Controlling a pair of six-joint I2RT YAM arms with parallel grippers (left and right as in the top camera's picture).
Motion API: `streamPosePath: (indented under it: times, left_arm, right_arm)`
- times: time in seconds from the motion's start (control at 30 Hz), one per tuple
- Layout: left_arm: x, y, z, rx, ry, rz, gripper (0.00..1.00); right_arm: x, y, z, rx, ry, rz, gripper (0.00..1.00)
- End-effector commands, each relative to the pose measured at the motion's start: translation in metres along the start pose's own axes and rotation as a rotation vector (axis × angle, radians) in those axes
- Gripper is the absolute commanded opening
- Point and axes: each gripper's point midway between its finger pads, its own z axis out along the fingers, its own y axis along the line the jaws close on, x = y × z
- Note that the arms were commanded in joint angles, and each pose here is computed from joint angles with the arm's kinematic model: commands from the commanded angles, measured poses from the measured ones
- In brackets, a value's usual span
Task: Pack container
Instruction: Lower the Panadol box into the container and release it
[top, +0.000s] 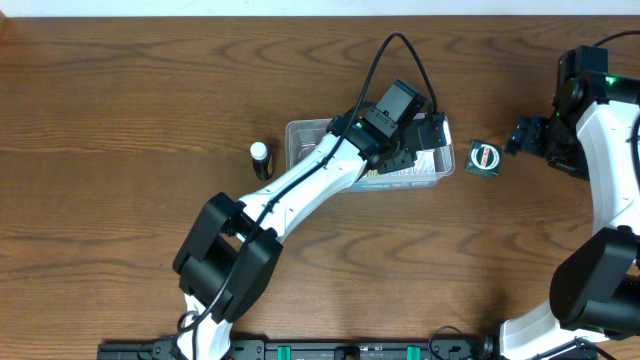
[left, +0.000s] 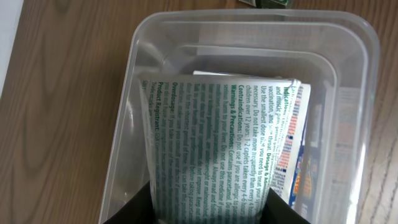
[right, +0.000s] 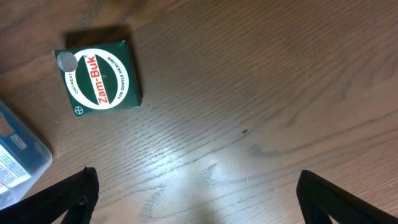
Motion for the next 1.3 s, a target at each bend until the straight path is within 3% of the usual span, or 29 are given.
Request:
streamPosePath:
  times: [0.0, 0.3, 0.4, 0.47, 0.57, 0.87, 0.97, 1.1, 1.17, 1.23, 1.27]
  left_arm:
    - [0.003, -0.004, 0.015, 0.024, 0.003, 0.016, 0.37]
    - [0.01, -0.007, 0.034, 0.033, 0.014, 0.058, 0.37]
    - [0.01, -0.007, 0.034, 0.033, 0.015, 0.058, 0.79]
    - [0.01, -0.006, 0.034, 0.026, 0.015, 0.059, 0.91]
    - [0.008, -0.004, 0.034, 0.016, 0.007, 0.06, 0.96]
    - [-0.012, 0.011, 0.01, -0.04, -0.051, 0.062, 0.95]
    - [-0.014, 0.013, 0.006, -0.052, -0.053, 0.062, 0.89]
    - [-0.007, 0.015, 0.006, -0.064, -0.021, 0.061, 0.74]
    - [-0.004, 0.012, 0.006, -0.054, -0.009, 0.059, 0.49]
    - [-0.001, 0.01, 0.005, -0.045, 0.003, 0.058, 0.12]
    - [-0.001, 0.01, 0.003, -0.047, 0.008, 0.057, 0.06]
  right_arm:
    - [-0.001, -0.004, -0.007, -0.002, -0.021, 0.002, 0.99]
    - [-0.001, -0.004, -0.007, -0.002, -0.021, 0.002, 0.99]
    - [-0.001, -0.004, -0.007, -0.002, -0.021, 0.002, 0.99]
    - [-0.001, -0.004, -0.007, -0.002, -0.021, 0.002, 0.99]
    - [-0.001, -0.004, -0.007, -0.002, -0.021, 0.001, 0.99]
    - [-0.001, -0.004, -0.007, -0.002, -0.02, 0.002, 0.99]
    - [-0.001, -0.004, -0.007, -0.002, -0.021, 0.002, 0.99]
    - [-0.001, -0.004, -0.007, -0.002, -0.021, 0.002, 0.99]
    - [-0.001, -0.004, -0.007, -0.002, -0.021, 0.002, 0.99]
    - [-0.001, -0.004, -0.007, -0.002, -0.021, 0.002, 0.99]
    - [-0.001, -0.004, -0.007, -0.002, -0.021, 0.002, 0.99]
